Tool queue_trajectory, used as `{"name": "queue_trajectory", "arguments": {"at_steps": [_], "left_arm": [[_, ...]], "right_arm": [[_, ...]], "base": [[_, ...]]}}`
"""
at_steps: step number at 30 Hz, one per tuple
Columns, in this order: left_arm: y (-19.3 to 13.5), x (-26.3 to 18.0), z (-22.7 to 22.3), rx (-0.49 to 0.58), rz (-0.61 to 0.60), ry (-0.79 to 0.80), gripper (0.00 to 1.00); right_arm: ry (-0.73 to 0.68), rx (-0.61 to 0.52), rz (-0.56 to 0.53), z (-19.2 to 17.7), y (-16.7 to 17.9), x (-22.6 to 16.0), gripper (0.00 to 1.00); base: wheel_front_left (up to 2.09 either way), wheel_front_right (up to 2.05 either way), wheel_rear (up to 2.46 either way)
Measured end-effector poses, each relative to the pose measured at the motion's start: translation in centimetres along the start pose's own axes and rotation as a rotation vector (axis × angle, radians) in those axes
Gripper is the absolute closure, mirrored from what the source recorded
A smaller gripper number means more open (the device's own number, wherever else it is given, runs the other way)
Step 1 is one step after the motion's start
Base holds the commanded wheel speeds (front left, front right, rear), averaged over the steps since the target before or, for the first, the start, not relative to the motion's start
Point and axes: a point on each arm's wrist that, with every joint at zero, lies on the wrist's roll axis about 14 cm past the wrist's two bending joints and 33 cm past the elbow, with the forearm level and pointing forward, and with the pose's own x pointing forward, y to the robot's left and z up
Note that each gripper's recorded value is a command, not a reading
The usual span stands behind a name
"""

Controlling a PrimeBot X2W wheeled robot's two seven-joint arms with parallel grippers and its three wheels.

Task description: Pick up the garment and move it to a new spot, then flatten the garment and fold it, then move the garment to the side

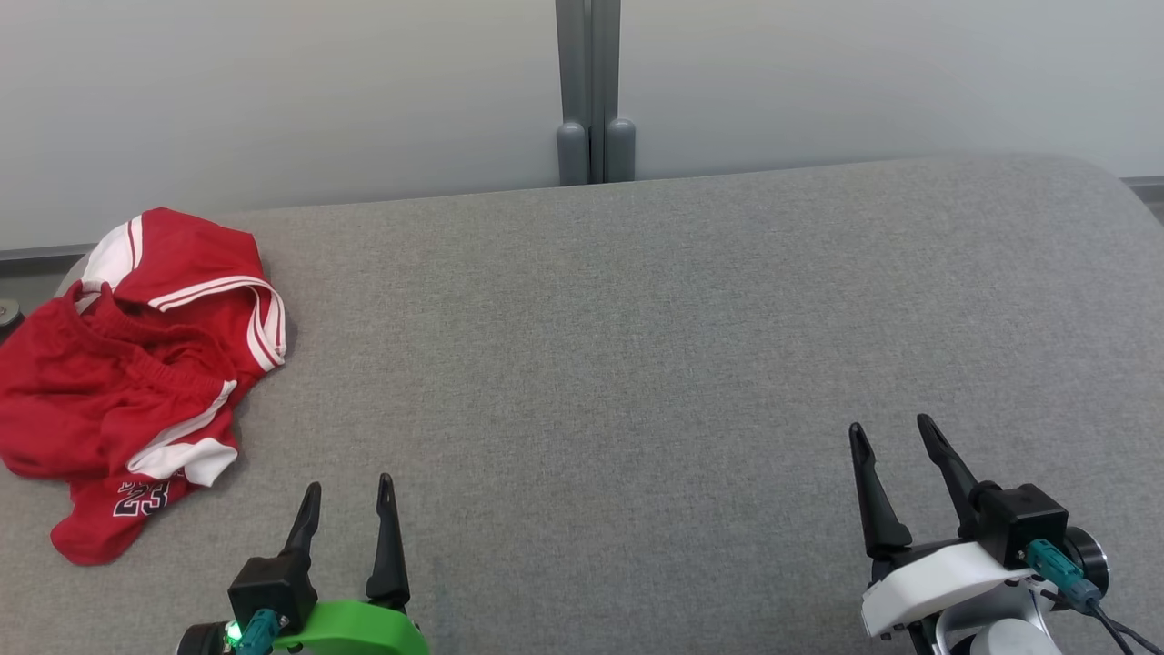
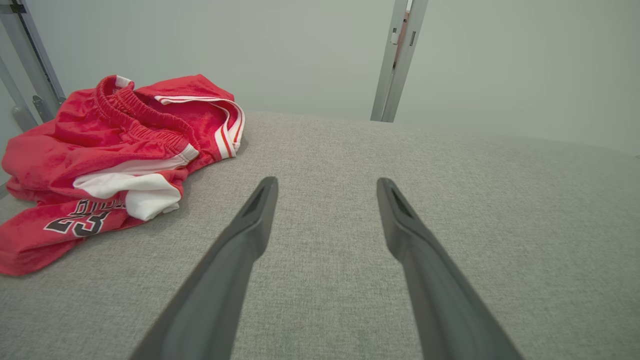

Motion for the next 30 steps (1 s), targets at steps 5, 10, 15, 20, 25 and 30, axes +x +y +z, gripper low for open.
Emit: {"name": "queue_trajectory", "arguments": {"at_steps": [5,10,15,20,25,30], "left_arm": [[0.2,-0.1,-0.2,0.000,0.008,0.006,0.00],[0.4,-0.1,-0.3,0.000,0.016,0.010,0.00],[0.8,-0.2,-0.3,-0.001,0.029,0.010,0.00],[1.7,-0.5,0.3,0.002,0.058,-0.011,0.00],[3.4,-1.4,1.2,0.008,0.112,-0.038,0.00],[6.2,-3.1,2.1,0.019,0.200,-0.068,0.00]], "right_arm": [[0.000,0.001,0.000,0.0,0.0,0.0,0.00],[0.004,0.001,0.000,-0.1,0.0,0.1,0.00],[0.006,0.001,0.002,-0.2,0.0,0.3,0.00],[0.010,0.004,0.034,-0.4,1.0,0.9,0.00],[0.013,0.010,0.094,-0.6,2.9,2.0,0.00],[0.019,0.025,0.186,-0.9,6.1,3.3,0.00]], "base": [[0.00,0.00,0.00],[0.00,0.00,0.00],[0.00,0.00,0.00],[0.00,0.00,0.00],[0.00,0.00,0.00],[0.00,0.00,0.00]]}}
